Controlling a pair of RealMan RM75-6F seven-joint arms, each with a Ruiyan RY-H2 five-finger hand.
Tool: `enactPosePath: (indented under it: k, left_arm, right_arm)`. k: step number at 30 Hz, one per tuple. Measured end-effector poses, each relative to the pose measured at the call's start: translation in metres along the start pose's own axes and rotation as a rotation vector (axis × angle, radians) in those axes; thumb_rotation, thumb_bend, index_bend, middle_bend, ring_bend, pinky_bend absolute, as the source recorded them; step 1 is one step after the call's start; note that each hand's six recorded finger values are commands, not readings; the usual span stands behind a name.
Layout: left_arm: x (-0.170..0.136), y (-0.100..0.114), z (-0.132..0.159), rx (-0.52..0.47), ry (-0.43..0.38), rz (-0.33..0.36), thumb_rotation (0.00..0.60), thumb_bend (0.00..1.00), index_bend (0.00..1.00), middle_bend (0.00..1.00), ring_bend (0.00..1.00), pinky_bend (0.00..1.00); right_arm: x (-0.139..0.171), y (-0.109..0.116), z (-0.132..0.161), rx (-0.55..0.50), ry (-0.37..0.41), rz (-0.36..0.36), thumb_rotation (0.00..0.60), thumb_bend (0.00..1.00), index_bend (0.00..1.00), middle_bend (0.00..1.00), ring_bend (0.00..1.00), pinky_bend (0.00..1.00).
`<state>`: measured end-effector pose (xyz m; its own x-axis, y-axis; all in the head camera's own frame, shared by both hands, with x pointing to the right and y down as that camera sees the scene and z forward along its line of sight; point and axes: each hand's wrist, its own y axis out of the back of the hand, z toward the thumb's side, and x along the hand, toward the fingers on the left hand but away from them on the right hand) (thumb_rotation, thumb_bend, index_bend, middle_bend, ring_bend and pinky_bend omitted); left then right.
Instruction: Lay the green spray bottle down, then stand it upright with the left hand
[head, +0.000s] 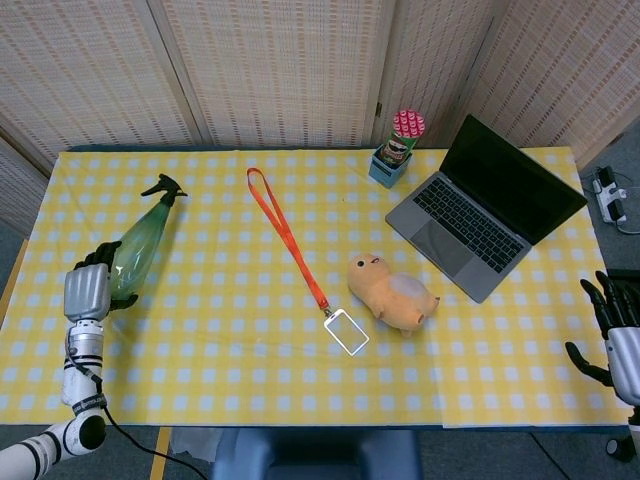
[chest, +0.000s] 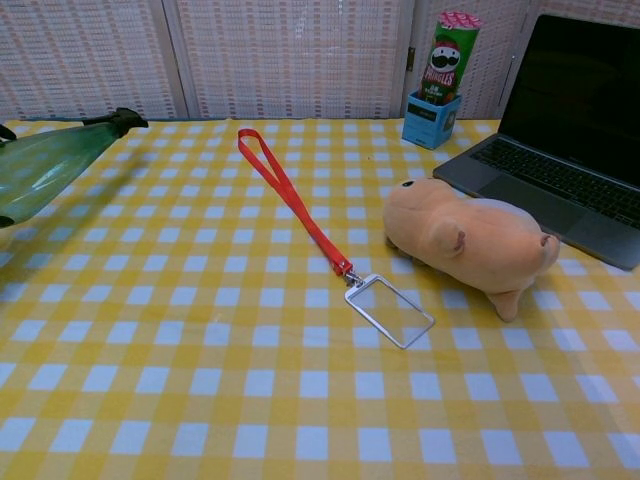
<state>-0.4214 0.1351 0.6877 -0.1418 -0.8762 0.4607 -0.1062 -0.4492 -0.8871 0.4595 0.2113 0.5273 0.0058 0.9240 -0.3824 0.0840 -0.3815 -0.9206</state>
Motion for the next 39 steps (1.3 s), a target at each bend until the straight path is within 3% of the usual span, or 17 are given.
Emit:
enactPosePath:
  k: [7, 14, 19, 25, 30, 33, 36, 39]
  left_arm:
    - [-0.027, 0.006, -0.005, -0.102, -0.194, -0.073, 0.6, 0.43, 0.33, 0.39, 0.47, 0.4]
    - [-0.047, 0.006, -0.02, -0.118, -0.371, -0.119, 0.6, 0.43, 0.32, 0.4, 0.46, 0.41]
    - [-0.05, 0.005, -0.037, -0.066, -0.442, -0.139, 0.6, 0.43, 0.33, 0.4, 0.45, 0.41]
    - [-0.054, -0.007, -0.036, 0.065, -0.558, -0.18, 0.6, 0.43, 0.34, 0.4, 0.44, 0.41]
    - [-0.053, -0.011, -0.033, 0.059, -0.583, -0.191, 0.6, 0.43, 0.34, 0.4, 0.43, 0.4]
    - [-0.05, -0.01, -0.034, 0.052, -0.581, -0.192, 0.6, 0.42, 0.27, 0.31, 0.3, 0.3]
    - [-0.048, -0.009, -0.038, 0.074, -0.563, -0.188, 0.6, 0.31, 0.11, 0.07, 0.11, 0.15]
    - [-0.046, -0.006, -0.042, 0.102, -0.539, -0.172, 0.6, 0.19, 0.01, 0.0, 0.02, 0.05]
  right_arm:
    - [0.001, 0.001, 0.001, 0.0, 0.003, -0.006, 0.6, 0.33, 0.0, 0.0, 0.0, 0.0]
    - [0.001, -0.002, 0.004, 0.006, 0.009, 0.002, 0.6, 0.33, 0.0, 0.0, 0.0, 0.0]
    - [0.001, -0.004, 0.004, 0.011, 0.007, 0.005, 0.6, 0.33, 0.0, 0.0, 0.0, 0.0]
    - [-0.001, -0.006, 0.004, 0.017, 0.0, 0.009, 0.6, 0.33, 0.0, 0.0, 0.0, 0.0]
    - [-0.001, -0.008, 0.002, 0.026, -0.013, 0.012, 0.6, 0.33, 0.0, 0.0, 0.0, 0.0]
    - [-0.002, -0.009, 0.002, 0.029, -0.018, 0.014, 0.6, 0.33, 0.0, 0.0, 0.0, 0.0]
    - [-0.003, -0.009, 0.001, 0.031, -0.022, 0.015, 0.6, 0.33, 0.0, 0.0, 0.0, 0.0]
    - [-0.003, -0.009, 0.001, 0.032, -0.023, 0.012, 0.6, 0.33, 0.0, 0.0, 0.0, 0.0]
